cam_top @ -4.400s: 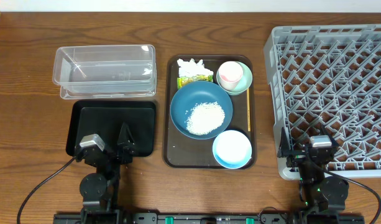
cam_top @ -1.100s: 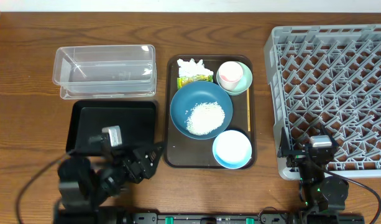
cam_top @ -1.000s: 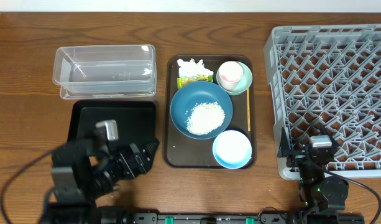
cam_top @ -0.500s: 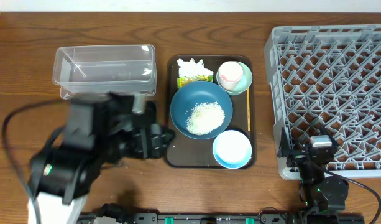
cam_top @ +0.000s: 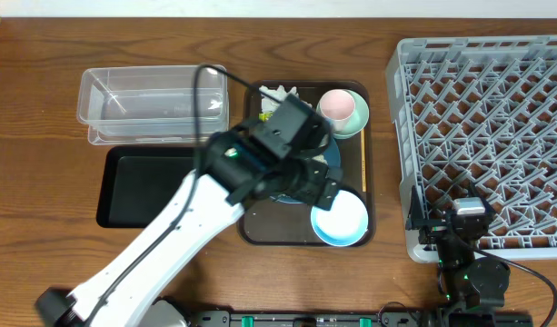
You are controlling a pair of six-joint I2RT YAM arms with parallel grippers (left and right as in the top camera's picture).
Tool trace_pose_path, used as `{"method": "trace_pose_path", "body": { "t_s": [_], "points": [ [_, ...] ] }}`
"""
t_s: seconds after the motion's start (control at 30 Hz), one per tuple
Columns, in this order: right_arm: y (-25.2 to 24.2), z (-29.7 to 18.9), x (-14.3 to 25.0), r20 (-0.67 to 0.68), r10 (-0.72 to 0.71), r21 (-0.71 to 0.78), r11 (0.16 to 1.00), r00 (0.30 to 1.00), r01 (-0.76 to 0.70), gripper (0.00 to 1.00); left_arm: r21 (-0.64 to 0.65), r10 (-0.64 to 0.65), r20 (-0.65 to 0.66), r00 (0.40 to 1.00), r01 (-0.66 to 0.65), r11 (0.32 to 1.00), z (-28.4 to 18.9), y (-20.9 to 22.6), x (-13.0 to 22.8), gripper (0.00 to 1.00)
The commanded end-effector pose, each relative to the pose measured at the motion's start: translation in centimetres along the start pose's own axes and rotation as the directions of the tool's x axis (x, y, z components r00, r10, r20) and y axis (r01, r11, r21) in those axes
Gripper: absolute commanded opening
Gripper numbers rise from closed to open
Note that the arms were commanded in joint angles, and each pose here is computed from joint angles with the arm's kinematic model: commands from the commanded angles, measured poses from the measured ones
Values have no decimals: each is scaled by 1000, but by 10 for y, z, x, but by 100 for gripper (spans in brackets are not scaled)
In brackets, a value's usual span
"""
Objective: Sort waste into correct bins and load items into the dishwasher rack
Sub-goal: 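Reach the left gripper to the rim of the blue rice bowl and grasp it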
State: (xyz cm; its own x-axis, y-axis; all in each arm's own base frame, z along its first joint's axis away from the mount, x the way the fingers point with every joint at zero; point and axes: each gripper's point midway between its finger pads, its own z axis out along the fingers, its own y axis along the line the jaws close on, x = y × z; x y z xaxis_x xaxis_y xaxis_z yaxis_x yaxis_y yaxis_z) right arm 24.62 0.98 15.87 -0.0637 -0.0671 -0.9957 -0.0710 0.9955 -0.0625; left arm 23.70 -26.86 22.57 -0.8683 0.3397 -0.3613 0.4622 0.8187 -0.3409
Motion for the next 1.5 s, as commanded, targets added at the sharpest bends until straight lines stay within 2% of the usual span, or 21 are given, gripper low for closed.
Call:
{"method": "trace_pose_path", "body": {
  "t_s": [0.0, 0.1, 0.2, 0.4, 0.53, 0.87, 1.13, 1.47],
  "points": [
    [0, 0, 1, -2, 12, 3, 1000, 1000, -12, 99, -22, -10, 12, 1000, 10, 1000, 18, 1, -16, 92],
    [0, 0, 1, -2, 12, 3, 1000, 1000, -12, 99, -32, -9, 18, 1000, 10, 999, 40, 4, -27, 92],
    [0, 0, 1, -2, 12, 3, 1000, 1000, -12, 99, -96, -40, 1, 999, 40, 995, 64, 18, -31, 92],
    [0, 0, 1, -2, 12, 3, 1000, 1000, -12, 99, -319, -147, -17, 989, 134, 938, 112, 60, -27, 89],
    [0, 0, 1, -2, 12, 3, 1000, 1000, -12, 99, -421, -160, 37, 986, 161, 892, 133, 75, -32, 79],
    [0, 0, 1, -2, 12, 3, 1000, 1000, -12, 99, -390, -118, 68, 991, 135, 911, 178, 47, -34, 78],
    [0, 0, 1, -2, 12, 3, 1000, 1000, -12, 99, -451, -114, 47, 992, 123, 884, 199, 56, -23, 73],
    [0, 0, 1, -2, 12, 3, 1000, 1000, -12, 99, -468, -123, 20, 992, 118, 876, 212, 62, -15, 57]
  ]
}}
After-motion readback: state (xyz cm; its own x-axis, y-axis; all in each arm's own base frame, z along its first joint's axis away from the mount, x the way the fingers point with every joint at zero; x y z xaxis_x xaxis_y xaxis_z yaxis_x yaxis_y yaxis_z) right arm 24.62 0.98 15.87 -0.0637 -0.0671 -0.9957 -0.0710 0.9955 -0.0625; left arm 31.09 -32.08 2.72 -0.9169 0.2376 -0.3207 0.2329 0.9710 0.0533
